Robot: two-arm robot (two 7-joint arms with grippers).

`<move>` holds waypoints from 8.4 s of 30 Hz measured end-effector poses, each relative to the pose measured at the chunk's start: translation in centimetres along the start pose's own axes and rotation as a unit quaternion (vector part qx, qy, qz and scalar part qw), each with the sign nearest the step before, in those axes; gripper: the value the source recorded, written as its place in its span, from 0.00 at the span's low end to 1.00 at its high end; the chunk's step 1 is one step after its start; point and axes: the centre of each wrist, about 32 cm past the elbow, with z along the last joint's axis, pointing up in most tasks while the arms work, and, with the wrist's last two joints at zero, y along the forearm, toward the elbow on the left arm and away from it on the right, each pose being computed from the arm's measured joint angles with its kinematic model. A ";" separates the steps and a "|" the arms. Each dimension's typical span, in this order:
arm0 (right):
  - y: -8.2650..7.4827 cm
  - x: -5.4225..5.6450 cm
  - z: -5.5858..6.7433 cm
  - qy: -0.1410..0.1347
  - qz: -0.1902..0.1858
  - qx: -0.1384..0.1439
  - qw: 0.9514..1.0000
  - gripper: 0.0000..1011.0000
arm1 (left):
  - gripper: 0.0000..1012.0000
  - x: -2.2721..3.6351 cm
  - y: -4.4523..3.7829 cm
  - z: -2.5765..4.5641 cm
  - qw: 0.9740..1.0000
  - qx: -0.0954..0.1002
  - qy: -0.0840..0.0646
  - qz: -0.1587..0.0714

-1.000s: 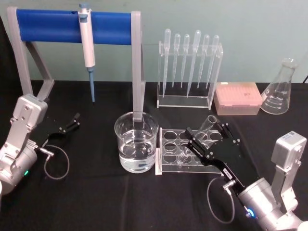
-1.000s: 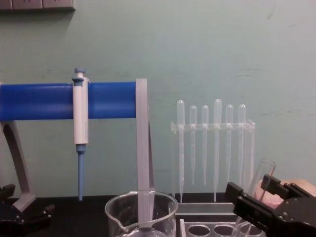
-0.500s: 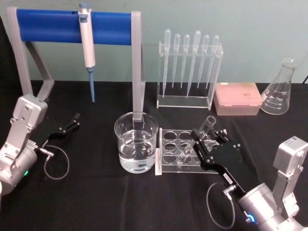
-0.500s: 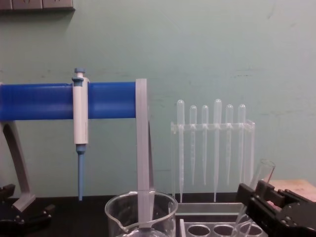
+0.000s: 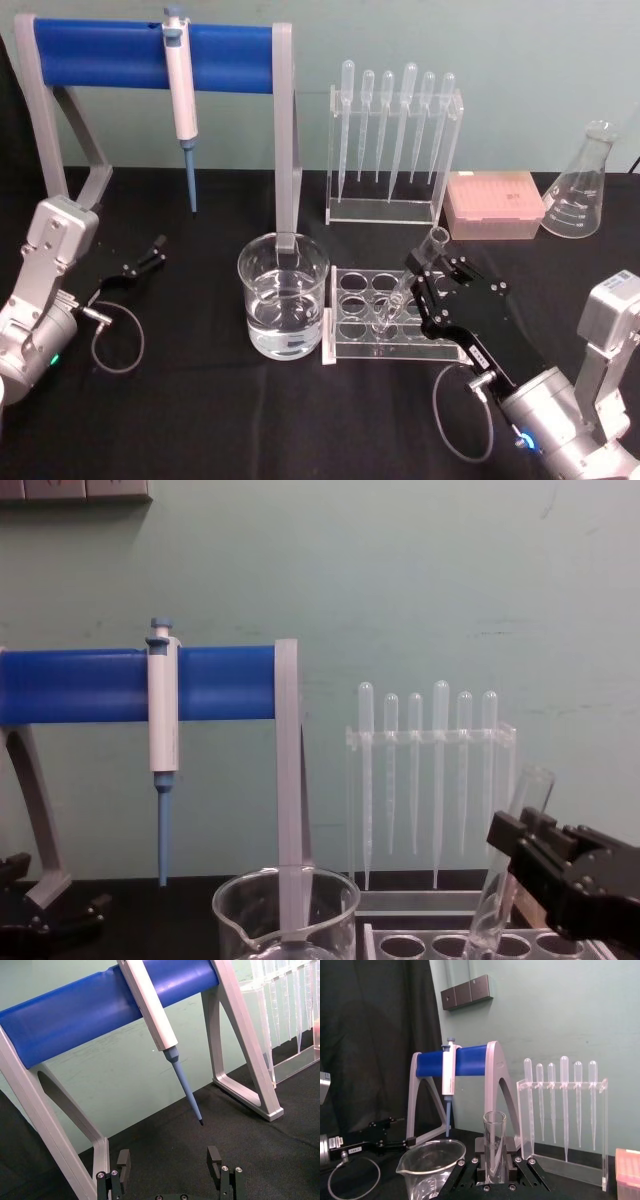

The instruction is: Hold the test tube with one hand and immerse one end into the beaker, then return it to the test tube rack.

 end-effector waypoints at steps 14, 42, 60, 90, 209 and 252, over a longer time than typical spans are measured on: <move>2.1 1.1 5.7 -0.009 0.048 -0.034 0.998 0.22 | 0.99 0.00 0.00 0.00 1.000 0.000 0.000 0.000; 4.7 4.3 11.5 -0.011 0.101 -0.112 0.988 0.22 | 0.99 0.00 0.00 0.00 1.000 0.000 0.000 0.000; 5.2 4.5 11.9 -0.017 0.103 -0.110 0.988 0.22 | 0.99 0.00 0.00 0.00 1.000 0.000 0.000 0.000; 5.1 4.5 11.9 -0.018 0.102 -0.109 0.989 0.22 | 0.99 0.00 0.00 0.00 1.000 0.000 0.000 0.000; 11.8 0.2 2.5 -0.001 0.177 -0.101 0.979 0.22 | 0.99 0.00 0.00 0.00 1.000 0.000 0.000 0.000; 11.8 0.1 2.5 -0.001 0.177 -0.101 0.979 0.22 | 0.99 0.00 0.00 0.00 1.000 0.000 0.000 0.000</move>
